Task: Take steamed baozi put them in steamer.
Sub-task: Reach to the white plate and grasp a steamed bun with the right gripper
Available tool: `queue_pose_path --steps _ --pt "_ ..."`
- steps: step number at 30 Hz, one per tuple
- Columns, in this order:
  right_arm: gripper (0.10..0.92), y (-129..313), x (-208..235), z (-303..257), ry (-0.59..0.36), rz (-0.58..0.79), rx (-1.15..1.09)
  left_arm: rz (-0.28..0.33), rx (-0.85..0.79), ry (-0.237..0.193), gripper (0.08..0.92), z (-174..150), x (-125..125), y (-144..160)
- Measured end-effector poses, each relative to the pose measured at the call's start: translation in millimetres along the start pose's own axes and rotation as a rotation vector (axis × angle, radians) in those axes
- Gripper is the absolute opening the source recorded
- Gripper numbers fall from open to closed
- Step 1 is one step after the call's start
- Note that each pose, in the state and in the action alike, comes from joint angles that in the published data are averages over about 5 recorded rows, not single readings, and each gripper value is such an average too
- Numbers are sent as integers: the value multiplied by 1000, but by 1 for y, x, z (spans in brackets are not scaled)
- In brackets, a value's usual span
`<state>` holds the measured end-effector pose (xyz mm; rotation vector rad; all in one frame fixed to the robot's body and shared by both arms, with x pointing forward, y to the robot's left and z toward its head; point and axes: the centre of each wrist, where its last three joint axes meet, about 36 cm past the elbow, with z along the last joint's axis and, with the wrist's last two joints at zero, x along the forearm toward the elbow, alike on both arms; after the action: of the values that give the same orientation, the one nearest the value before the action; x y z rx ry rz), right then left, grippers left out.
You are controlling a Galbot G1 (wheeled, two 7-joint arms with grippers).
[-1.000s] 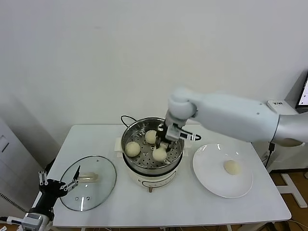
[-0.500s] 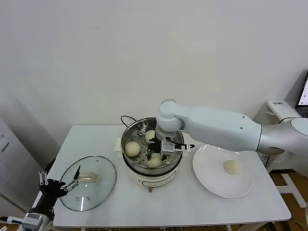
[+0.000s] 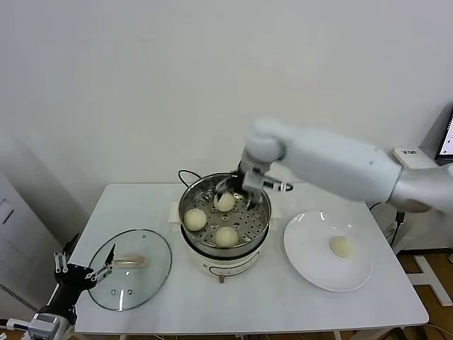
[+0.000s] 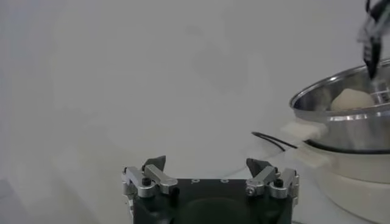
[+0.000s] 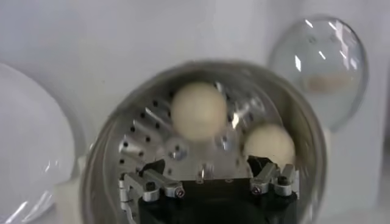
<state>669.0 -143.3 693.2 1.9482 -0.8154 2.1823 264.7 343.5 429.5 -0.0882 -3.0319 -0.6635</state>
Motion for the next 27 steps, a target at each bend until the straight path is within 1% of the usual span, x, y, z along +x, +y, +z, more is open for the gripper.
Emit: queue_pose_path --steps 3,6,11,18,22,27 --pt "823 29 20 41 23 1 -216 0 0 -3 823 -1 -2 0" --pt "823 67 33 77 50 -1 -397 -2 1 -6 823 -2 -5 -1" --pt "823 143 35 120 99 -12 -623 -7 0 -11 823 -4 -8 -2" --pt "823 246 -3 139 117 -55 -832 -4 -6 -9 823 -5 -9 -4" --pt "823 284 -30 136 105 -74 -905 -2 -7 -8 823 -5 -9 -6" --pt "823 317 -59 129 90 -97 -971 1 -12 -2 823 -4 -7 -6"
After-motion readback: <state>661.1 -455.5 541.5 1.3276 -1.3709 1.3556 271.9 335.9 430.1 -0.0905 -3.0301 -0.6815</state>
